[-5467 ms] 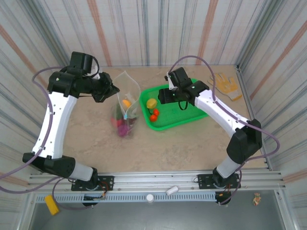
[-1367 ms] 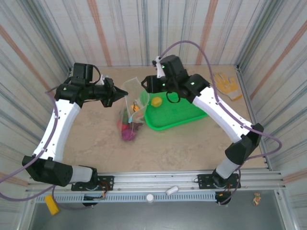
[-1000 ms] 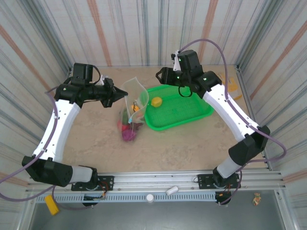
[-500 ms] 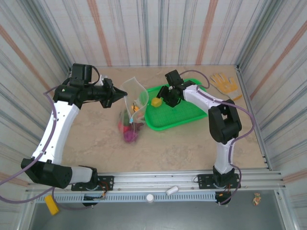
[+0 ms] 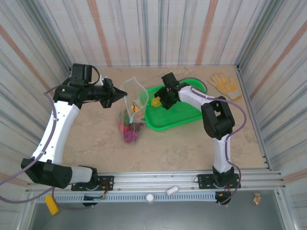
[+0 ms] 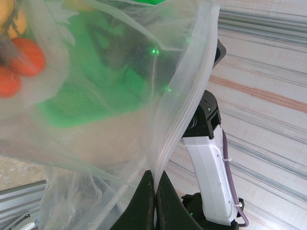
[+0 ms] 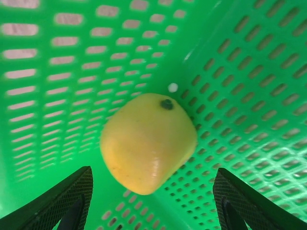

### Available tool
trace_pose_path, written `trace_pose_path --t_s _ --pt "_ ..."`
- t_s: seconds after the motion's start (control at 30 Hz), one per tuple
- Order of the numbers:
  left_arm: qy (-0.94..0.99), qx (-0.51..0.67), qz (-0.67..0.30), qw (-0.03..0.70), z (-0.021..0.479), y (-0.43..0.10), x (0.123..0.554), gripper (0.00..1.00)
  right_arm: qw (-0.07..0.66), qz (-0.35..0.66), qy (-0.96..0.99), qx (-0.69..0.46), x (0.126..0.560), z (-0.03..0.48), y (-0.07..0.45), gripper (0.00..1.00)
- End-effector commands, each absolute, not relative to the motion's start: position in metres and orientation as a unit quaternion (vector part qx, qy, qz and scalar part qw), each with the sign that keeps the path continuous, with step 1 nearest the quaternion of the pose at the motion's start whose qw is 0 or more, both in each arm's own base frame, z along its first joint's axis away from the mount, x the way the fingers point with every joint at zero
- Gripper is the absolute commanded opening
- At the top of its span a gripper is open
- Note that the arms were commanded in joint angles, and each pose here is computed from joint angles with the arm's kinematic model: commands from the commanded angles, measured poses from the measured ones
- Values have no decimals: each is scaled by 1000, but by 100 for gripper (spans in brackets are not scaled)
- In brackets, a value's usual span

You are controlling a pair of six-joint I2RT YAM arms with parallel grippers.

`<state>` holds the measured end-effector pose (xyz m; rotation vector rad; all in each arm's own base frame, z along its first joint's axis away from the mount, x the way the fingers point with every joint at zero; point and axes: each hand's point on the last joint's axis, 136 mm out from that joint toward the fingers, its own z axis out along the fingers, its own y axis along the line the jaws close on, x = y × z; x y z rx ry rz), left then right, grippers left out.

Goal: Place the food in the zip-top bag and seal the zipper

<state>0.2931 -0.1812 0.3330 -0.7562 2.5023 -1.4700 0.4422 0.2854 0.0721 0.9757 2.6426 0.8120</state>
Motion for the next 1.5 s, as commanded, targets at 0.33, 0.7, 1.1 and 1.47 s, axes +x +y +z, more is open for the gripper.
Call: trace_pose_path --t_s 0.33,0.7,1.1,1.47 --pt "830 -227 -498 101 349 -179 286 0 74 266 897 344 443 42 297 66" --pt "830 -229 -498 103 349 -178 285 0 94 263 900 334 441 58 289 43" --pt "830 -231 -497 106 349 -176 283 0 123 284 905 293 438 95 286 45" --pt "829 -229 -498 111 353 -175 281 0 112 203 946 228 436 71 302 70"
